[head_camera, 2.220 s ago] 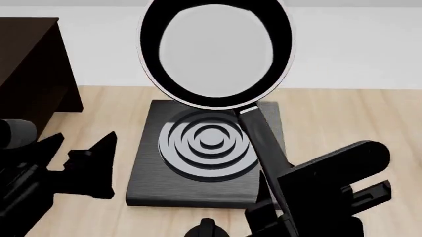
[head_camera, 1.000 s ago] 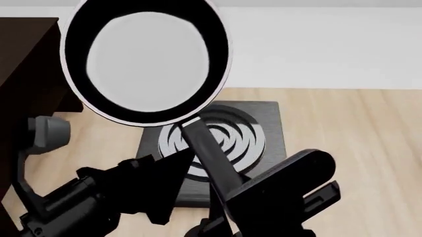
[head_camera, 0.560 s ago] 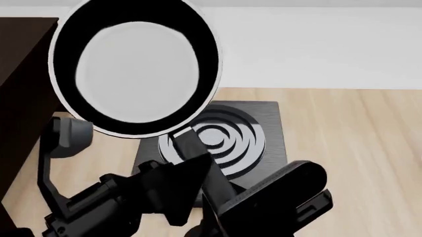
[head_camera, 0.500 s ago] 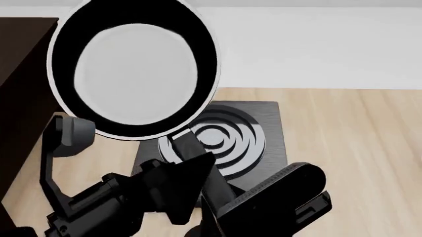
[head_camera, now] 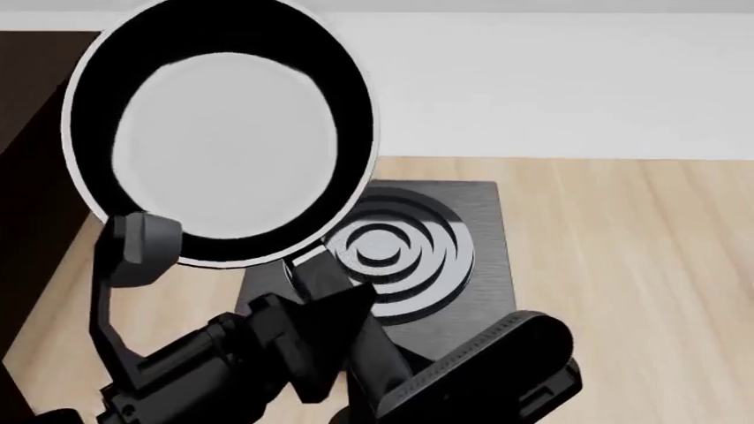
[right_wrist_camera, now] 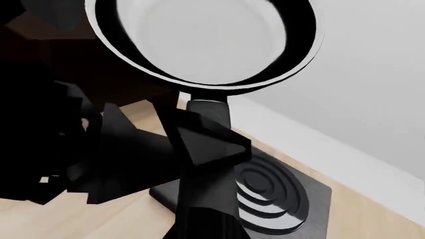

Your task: Put the frying pan on the cabinet shelf.

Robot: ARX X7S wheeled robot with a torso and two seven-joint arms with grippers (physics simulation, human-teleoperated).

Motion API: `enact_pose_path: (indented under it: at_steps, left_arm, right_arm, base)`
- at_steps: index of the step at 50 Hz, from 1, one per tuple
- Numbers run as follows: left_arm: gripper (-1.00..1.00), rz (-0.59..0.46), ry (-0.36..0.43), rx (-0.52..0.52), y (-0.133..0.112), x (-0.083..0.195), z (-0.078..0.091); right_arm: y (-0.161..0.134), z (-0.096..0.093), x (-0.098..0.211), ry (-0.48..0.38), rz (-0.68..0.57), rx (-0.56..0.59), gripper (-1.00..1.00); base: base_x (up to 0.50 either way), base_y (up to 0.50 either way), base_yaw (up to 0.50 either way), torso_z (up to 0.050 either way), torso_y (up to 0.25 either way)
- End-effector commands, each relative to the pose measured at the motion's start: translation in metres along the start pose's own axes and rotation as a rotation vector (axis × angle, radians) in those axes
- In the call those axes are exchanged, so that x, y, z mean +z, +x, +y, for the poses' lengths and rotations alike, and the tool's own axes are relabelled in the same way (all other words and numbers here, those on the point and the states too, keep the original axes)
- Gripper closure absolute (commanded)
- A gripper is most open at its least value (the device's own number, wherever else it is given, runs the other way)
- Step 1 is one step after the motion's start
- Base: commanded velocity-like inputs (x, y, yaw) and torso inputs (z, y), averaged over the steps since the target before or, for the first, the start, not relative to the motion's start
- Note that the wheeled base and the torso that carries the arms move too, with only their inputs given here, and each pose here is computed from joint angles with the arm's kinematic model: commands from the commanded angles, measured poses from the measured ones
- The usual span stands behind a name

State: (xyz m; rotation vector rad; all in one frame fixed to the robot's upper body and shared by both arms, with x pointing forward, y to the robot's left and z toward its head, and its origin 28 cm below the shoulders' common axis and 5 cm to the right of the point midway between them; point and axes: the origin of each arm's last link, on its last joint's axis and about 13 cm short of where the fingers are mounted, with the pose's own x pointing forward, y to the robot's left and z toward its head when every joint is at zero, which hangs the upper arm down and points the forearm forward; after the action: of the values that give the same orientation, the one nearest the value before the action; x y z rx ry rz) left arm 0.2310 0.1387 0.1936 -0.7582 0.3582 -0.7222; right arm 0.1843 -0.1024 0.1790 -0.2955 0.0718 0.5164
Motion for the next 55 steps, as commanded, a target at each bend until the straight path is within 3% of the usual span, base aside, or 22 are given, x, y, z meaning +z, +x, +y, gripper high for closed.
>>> enact_pose_path:
  at_steps: [1,22,23,43,55]
  left_arm:
    - [1.0,-0.007,-0.021,0.033,0.0,0.0,0.003]
    - [1.0,-0.062,-0.042,0.053,-0.001,0.007,0.003]
    - [1.0,-0.066,-0.044,0.055,-0.001,0.009,0.004]
    - [1.0,-0.17,0.017,0.09,0.008,0.059,0.001]
    - [1.0,-0.266,-0.022,0.157,0.016,0.097,0.021]
  right_arm:
    - [0.0,-0.006,0.006,-0.032,-0.064,-0.065,1.0]
    - [-0.002,-0.004,0.003,-0.033,-0.06,-0.068,1.0]
    - [-0.002,-0.004,0.002,-0.035,-0.057,-0.068,-1.0]
    - [-0.006,-0.002,0.003,-0.04,-0.044,-0.064,-1.0]
    - [-0.01,0.0,0.006,-0.034,-0.048,-0.062,-1.0]
  base:
    - [0.0,0.0,0.0,0.0,0.0]
    - [0.0,0.0,0.0,0.0,0.002]
    - [0.0,0.0,0.0,0.0,0.0]
    - [0.0,0.0,0.0,0.001,0.002]
    - [0.0,0.0,0.0,0.0,0.002]
